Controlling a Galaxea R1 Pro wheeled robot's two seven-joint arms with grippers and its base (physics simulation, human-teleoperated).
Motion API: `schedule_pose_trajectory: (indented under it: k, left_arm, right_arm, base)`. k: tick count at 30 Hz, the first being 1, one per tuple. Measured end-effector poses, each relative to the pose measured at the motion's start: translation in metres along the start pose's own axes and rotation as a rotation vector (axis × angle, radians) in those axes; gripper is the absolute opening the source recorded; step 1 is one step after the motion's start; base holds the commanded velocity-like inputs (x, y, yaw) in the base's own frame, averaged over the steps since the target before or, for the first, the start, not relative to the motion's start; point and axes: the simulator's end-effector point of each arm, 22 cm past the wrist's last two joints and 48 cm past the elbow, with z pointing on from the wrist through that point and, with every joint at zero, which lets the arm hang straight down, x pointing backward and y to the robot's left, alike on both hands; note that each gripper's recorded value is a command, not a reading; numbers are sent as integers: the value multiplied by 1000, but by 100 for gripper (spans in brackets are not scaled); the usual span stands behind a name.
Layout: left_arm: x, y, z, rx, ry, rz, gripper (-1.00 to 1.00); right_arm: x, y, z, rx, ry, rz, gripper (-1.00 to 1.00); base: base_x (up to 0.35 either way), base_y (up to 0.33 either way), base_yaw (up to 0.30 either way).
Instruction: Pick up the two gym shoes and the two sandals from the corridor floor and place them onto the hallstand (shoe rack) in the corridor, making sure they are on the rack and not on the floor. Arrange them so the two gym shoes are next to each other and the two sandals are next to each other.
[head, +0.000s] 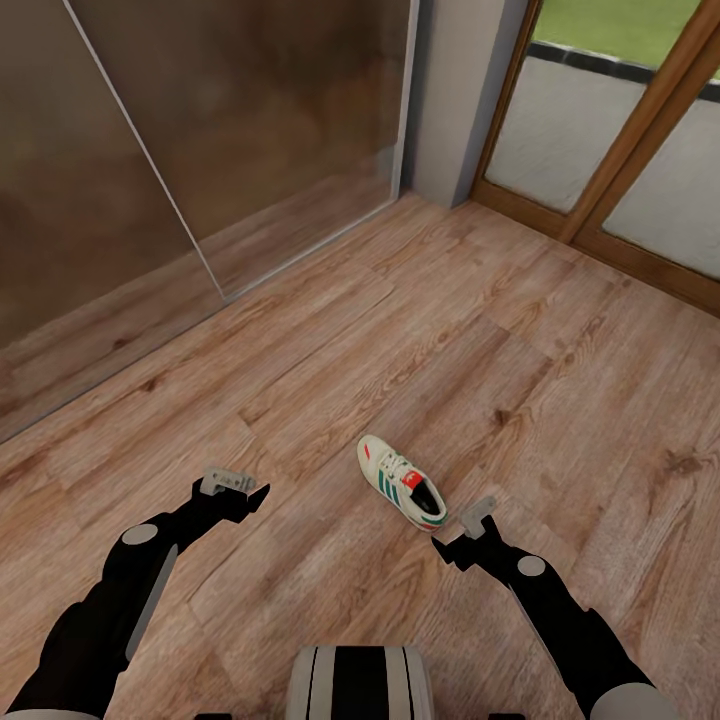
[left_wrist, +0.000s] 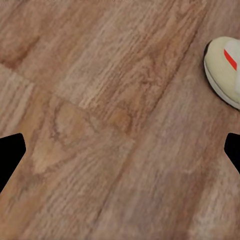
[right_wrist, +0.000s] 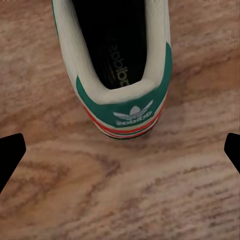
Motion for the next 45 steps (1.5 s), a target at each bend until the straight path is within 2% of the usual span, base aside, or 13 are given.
schedule_pose_trajectory:
  k: [28, 45]
  left_arm:
    - [0, 2, 0, -3, 1, 0, 100]
    - [-1, 0, 0, -1, -2, 1, 100]
  right_arm:
    - [0, 1, 0, -1, 0, -1, 100]
    - [0, 1, 0, -1, 0, -1, 100]
  base:
    - [79, 27, 0]
    - [7, 5, 0]
